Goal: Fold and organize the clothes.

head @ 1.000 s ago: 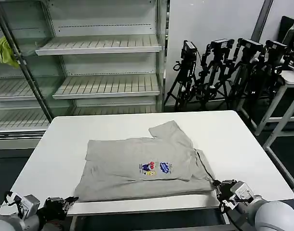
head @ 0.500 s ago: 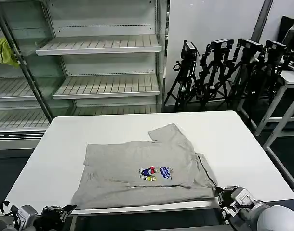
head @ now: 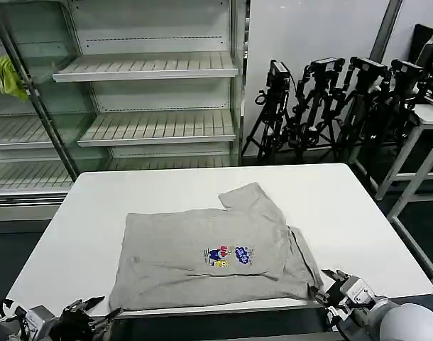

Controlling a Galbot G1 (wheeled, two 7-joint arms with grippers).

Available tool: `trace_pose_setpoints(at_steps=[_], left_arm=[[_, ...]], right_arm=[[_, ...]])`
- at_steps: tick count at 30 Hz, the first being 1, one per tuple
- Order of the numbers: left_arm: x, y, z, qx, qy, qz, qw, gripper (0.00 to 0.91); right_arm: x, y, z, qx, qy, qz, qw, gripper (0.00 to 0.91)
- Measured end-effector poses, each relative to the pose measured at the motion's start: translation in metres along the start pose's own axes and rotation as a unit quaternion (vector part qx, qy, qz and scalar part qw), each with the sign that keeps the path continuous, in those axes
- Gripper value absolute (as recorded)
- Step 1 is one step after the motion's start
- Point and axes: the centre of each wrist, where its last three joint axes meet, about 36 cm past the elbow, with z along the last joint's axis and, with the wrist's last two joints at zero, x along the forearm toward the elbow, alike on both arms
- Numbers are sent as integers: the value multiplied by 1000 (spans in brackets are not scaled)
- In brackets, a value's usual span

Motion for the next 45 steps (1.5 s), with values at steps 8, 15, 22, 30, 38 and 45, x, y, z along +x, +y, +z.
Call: trace_pose_setpoints(at_steps=[8, 15, 22, 30, 38, 45], left_arm=[[11, -5, -6, -3, 1, 1, 1000, 907], [18, -1, -14, -5, -11, -12, 1000, 907], [30, -1, -28, -5, -39, -23, 999, 907], [42, 0, -51, -10, -89, -37, 995, 907], [30, 24, -67, 12, -146, -56, 988, 907], [3, 63, -74, 33, -163, -64, 984, 907]], right_arm=[[7, -1, -6, 4, -5, -1, 1000, 907], [10, -2, -11, 2, -14, 3, 1000, 907], [12, -8, -22, -11, -35, 15, 999, 907], [13, -27, -42, -45, -83, 45, 994, 907], [-8, -46, -52, -97, -151, 73, 981, 907], [-52, -72, -55, -148, -186, 81, 968, 907]])
